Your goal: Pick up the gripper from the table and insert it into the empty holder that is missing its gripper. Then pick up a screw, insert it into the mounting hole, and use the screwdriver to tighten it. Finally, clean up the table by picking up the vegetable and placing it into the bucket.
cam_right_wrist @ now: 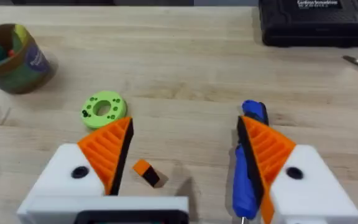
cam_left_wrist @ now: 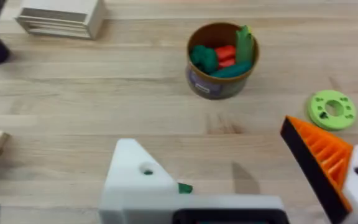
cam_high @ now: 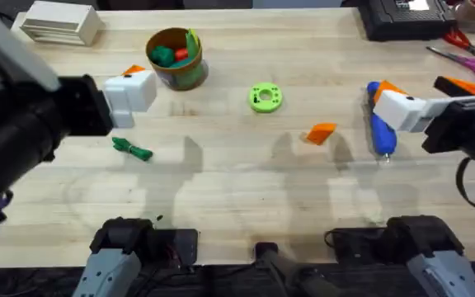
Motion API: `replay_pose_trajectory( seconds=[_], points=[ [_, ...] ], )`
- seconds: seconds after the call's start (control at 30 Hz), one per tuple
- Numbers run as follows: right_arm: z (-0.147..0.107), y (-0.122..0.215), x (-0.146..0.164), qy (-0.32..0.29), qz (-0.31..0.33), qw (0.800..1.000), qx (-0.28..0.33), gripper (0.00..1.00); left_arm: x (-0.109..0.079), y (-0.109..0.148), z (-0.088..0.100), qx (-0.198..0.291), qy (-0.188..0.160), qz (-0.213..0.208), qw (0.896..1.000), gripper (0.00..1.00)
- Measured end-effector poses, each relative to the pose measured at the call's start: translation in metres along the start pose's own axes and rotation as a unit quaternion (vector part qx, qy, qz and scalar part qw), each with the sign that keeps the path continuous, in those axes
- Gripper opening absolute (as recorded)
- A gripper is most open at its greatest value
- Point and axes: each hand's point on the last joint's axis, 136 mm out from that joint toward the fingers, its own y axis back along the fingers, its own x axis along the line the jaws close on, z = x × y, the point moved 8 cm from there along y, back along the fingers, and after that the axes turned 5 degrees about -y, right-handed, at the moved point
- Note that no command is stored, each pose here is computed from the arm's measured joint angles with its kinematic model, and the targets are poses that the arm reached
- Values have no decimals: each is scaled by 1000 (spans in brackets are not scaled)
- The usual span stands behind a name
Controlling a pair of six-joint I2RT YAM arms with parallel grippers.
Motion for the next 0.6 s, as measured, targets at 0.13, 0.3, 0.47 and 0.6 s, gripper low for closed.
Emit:
replay_pose_trajectory(
  seconds=[0.13,0.3,0.47,0.6],
  points=[
    [2,-2,0,0,1,1000,-4,971,-1,-8,-9,52,41,-2,998,986],
    [2,-2,0,0,2,1000,-4,970,15,-21,-49,159,214,121,956,987],
    [2,-2,0,0,2,1000,-4,970,16,-54,-88,226,300,180,909,951],
    [2,-2,0,0,2,1000,-2,970,14,-65,-93,238,326,182,897,327]
  ],
)
